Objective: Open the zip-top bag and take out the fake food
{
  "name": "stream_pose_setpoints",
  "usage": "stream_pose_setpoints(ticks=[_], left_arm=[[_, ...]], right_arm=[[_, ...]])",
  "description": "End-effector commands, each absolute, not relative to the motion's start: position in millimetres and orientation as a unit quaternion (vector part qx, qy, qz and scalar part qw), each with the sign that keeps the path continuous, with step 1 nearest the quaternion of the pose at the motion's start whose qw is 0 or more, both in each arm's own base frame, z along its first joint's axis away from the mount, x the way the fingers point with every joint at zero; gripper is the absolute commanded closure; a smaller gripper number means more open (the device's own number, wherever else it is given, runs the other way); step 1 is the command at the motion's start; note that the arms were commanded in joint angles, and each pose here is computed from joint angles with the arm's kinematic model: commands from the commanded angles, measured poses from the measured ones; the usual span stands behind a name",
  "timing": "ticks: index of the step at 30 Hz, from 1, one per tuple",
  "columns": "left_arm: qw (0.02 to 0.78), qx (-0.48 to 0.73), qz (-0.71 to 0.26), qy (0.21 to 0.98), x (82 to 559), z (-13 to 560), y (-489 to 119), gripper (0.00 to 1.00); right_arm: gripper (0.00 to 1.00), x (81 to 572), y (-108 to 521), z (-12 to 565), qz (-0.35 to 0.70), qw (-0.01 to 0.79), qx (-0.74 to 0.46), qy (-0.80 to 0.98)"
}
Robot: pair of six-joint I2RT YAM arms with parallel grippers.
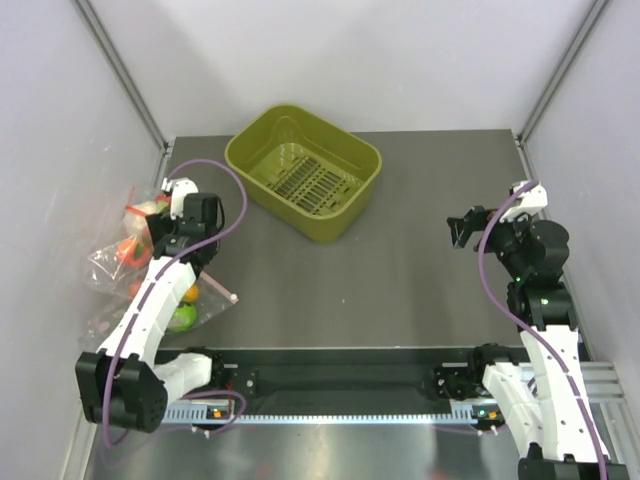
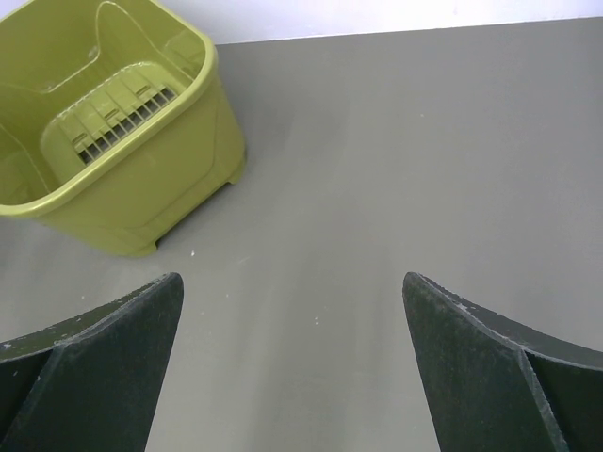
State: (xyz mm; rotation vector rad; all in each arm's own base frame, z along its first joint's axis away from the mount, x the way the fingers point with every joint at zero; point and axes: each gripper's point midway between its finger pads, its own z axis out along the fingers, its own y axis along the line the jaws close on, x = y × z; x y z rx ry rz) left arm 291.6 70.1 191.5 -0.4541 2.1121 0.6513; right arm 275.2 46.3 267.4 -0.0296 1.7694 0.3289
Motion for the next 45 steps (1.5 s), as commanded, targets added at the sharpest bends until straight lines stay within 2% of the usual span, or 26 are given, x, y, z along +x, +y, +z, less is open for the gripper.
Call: stream_pose_setpoints(ticks=[1, 14, 18, 19, 21, 22, 23, 26, 31, 36, 45], left_arm=[[0.404, -0.188, 0.305, 0.842, 279.1, 182.8, 83.4, 0.04], [0.379, -0.172, 0.307, 0.856, 284.8, 148.3, 83.7, 0.16], [0.348, -0.174, 0.315, 0.866, 287.1, 134.3, 90.6, 0.21], [0.341, -0.178, 0.317, 0.867, 286.7, 131.6, 94.3, 0.29], [0.325, -0.182, 0.322, 0.87, 287.4, 125.6, 98.6, 0.37], [0.322, -0.183, 0.324, 0.87, 287.3, 124.9, 99.7, 0.53], [0.318, -0.181, 0.325, 0.872, 288.0, 123.2, 99.4, 0.63], [0.317, -0.179, 0.323, 0.874, 288.0, 125.1, 98.8, 1.0], [0.365, -0.158, 0.266, 0.878, 297.7, 145.1, 81.3, 1.0], [0.443, -0.09, 0.207, 0.868, 308.9, 182.6, 35.4, 1.0], [0.489, -0.051, 0.077, 0.867, 299.1, 211.5, -11.1, 1.0]], right_arm=[[0.0, 271.5, 49.0, 293.8, 0.144, 0.646, -0.026, 0.749], [0.0, 267.8, 49.5, 297.5, 0.133, 0.656, -0.026, 0.742], [0.0, 266.8, 49.9, 297.9, 0.13, 0.658, -0.026, 0.741], [0.0, 266.7, 49.2, 298.9, 0.128, 0.659, -0.025, 0.741], [0.0, 265.8, 48.7, 300.4, 0.125, 0.662, -0.025, 0.739], [0.0, 265.5, 48.9, 300.8, 0.124, 0.663, -0.025, 0.738], [0.0, 264.8, 49.7, 300.4, 0.124, 0.663, -0.027, 0.738], [0.0, 264.2, 49.0, 300.8, 0.122, 0.664, -0.025, 0.737], [0.0, 265.1, 49.5, 300.1, 0.123, 0.663, -0.025, 0.738], [0.0, 266.8, 51.0, 296.3, 0.127, 0.657, -0.025, 0.743], [0.0, 274.0, 53.4, 291.5, 0.13, 0.644, -0.028, 0.754]])
